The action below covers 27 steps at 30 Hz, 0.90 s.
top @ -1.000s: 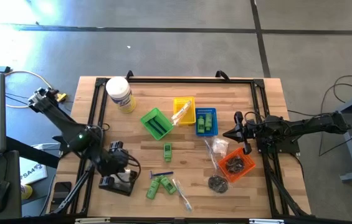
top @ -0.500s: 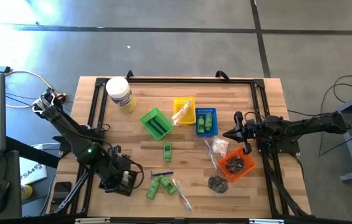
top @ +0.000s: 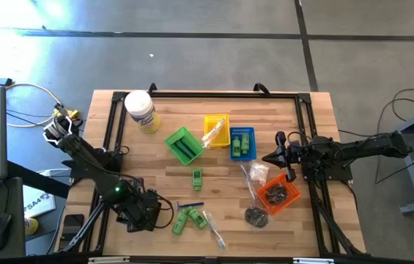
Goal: Pick & Place Travel size toiletries
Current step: Put the cotton pack into the black basket, then put the black hairbrush into the orange basket
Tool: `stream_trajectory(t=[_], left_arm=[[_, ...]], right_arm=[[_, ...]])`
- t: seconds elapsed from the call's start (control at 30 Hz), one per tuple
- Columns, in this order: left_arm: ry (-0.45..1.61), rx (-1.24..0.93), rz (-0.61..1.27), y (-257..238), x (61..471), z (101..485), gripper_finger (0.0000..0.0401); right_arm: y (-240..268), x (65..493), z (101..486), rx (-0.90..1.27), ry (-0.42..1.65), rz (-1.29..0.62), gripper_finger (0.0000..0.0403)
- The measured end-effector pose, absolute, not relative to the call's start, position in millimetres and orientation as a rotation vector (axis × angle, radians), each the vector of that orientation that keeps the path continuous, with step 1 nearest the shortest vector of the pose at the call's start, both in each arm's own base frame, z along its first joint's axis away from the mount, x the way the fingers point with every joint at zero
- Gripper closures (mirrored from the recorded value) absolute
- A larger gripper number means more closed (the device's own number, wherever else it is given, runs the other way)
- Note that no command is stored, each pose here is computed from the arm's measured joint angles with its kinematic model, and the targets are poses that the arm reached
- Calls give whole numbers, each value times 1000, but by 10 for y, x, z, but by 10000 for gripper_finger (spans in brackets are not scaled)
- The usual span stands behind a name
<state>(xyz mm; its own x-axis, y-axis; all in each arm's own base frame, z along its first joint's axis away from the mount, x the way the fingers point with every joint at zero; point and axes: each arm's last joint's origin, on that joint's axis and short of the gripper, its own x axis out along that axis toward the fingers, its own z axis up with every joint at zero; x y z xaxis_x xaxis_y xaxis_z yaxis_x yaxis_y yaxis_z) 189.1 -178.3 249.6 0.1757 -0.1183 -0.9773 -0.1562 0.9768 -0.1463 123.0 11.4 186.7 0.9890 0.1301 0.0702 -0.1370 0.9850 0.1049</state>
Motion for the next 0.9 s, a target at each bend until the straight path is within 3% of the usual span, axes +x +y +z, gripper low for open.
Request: stream_trajectory(t=[0.17, 0.43, 0.57, 0.73, 0.9], left_arm=[[1373, -253, 7, -1806, 1916, 2504, 375], [1387, -244, -8, -1796, 1903, 2512, 266], [1333, -141, -120, -1812, 1924, 2672, 239], [983, 128, -228, -1748, 2077, 3045, 247], [783, 240, -259, -1331, 2260, 3290, 318]], right_arm=[[114, 1230, 1867, 110, -63, 135, 399], [114, 1230, 1867, 110, -64, 134, 399], [114, 1230, 1867, 109, -63, 135, 399], [114, 1229, 1874, 103, -71, 134, 399], [102, 1229, 1890, 110, -89, 96, 399]])
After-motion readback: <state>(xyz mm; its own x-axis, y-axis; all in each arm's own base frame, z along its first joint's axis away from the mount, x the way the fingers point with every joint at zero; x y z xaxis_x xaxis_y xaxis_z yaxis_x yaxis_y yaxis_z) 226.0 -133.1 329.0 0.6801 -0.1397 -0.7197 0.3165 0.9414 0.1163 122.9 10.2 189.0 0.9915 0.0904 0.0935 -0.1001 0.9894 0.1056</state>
